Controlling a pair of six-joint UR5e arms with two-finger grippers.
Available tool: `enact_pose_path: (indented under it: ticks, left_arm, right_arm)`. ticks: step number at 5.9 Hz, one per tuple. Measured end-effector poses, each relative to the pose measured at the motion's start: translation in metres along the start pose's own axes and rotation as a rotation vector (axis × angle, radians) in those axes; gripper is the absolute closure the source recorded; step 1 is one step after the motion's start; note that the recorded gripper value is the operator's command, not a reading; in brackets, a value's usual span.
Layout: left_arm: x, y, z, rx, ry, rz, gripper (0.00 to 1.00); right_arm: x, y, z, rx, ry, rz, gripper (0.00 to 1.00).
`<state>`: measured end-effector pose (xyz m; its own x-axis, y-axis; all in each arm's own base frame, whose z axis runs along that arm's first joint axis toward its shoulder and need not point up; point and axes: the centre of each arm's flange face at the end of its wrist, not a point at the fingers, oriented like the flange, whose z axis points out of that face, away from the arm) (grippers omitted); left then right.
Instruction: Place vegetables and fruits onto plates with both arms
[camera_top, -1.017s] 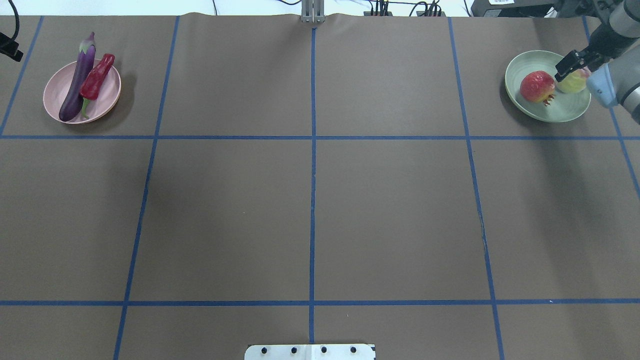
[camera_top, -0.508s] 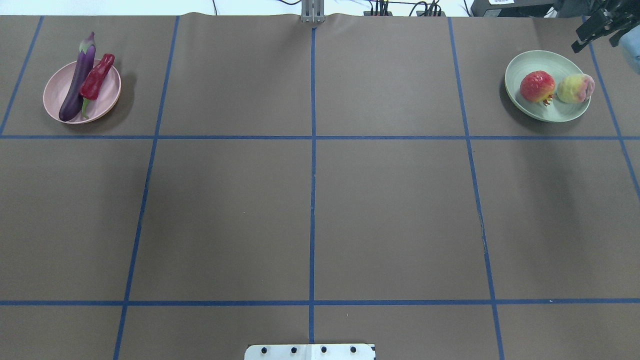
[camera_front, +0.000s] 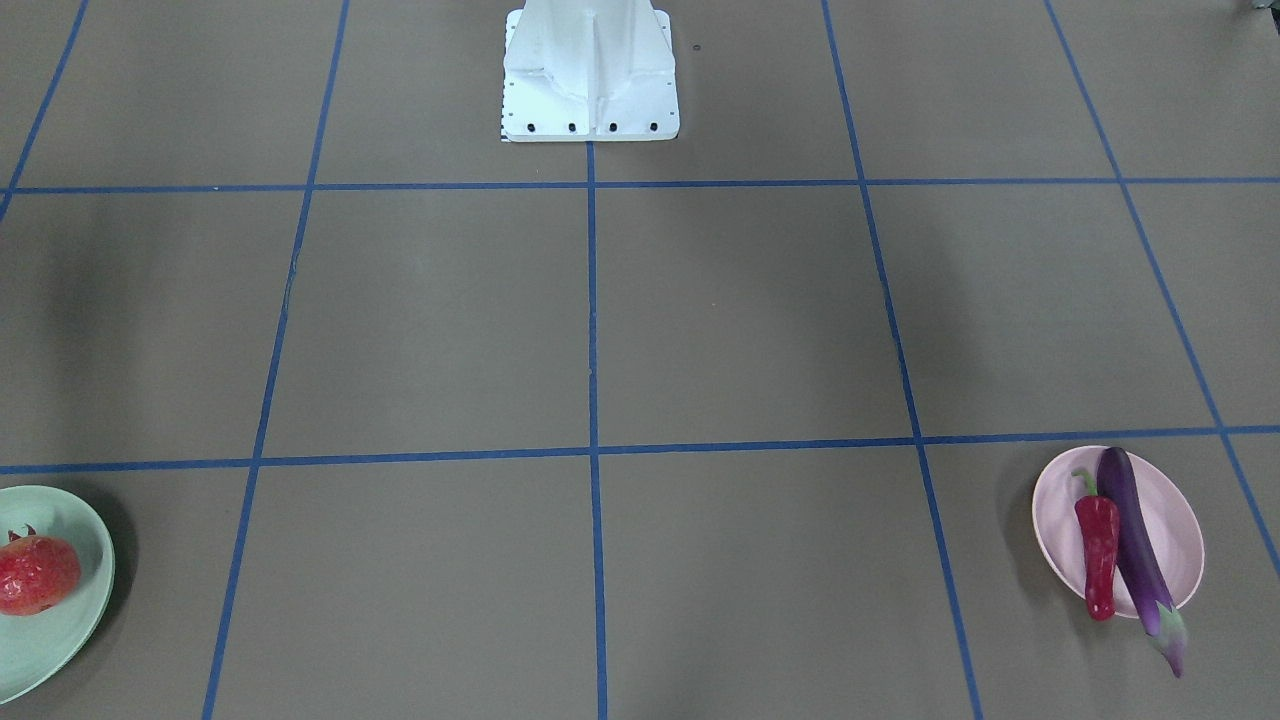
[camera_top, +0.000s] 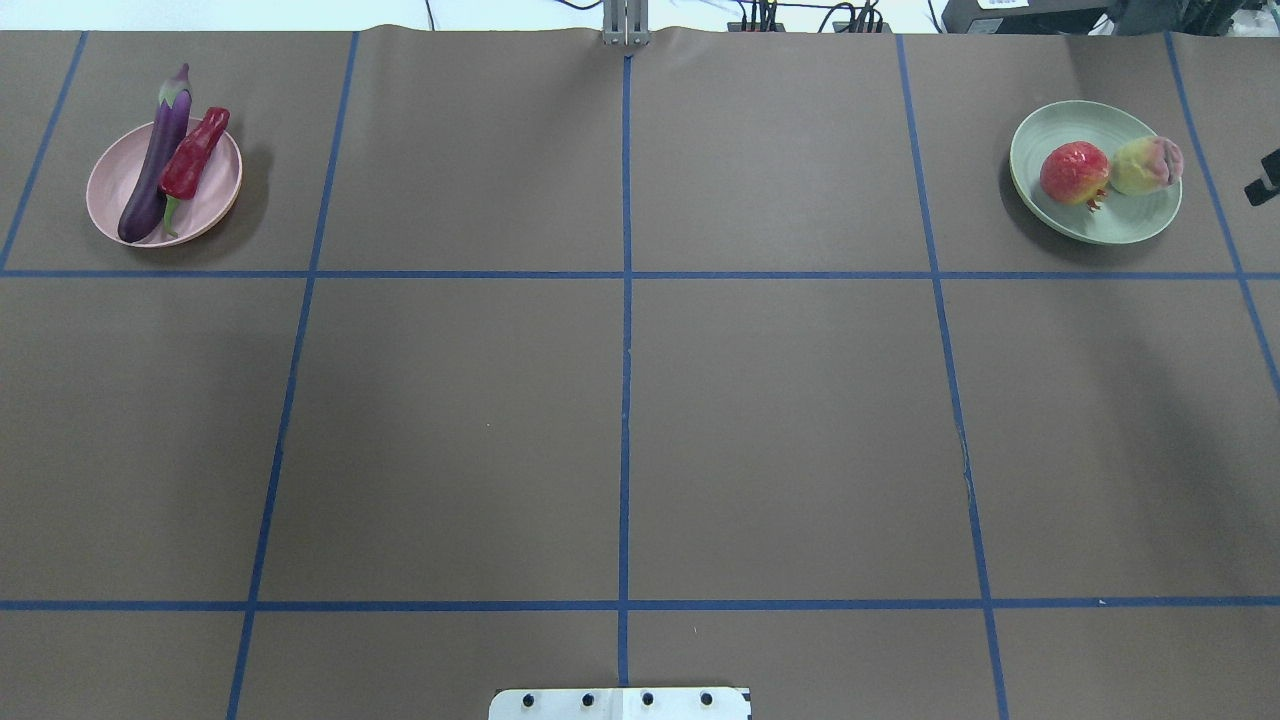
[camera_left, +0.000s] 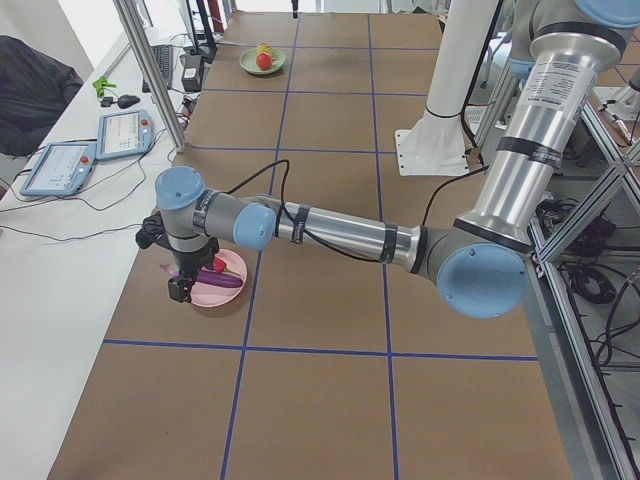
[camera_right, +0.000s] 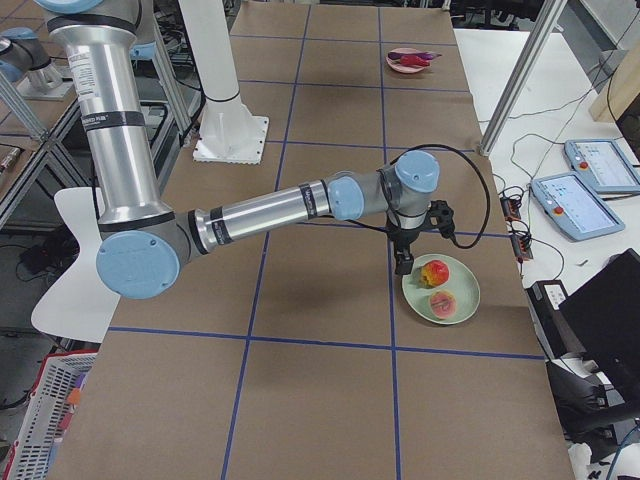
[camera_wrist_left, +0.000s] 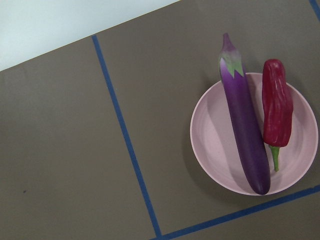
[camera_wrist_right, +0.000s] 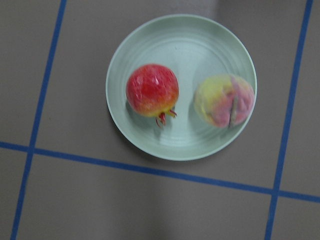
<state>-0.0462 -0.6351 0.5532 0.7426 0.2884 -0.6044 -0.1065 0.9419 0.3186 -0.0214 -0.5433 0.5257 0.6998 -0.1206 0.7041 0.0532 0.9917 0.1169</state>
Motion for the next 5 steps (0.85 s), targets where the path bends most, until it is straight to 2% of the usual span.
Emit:
enact_pose_path:
  ticks: [3, 5]
  left_arm:
    - [-0.051, 0.096, 0.021, -0.015, -0.010, -0.089, 0.00]
    - [-0.048, 0.136, 0.020, -0.024, 0.030, -0.122, 0.00]
  right_arm:
    - [0.045, 0.053, 0.019, -0.040, -0.008, 0.072, 0.01]
    - [0.068, 0.088, 0.028, -0.022, -0.046, 0.077, 0.01]
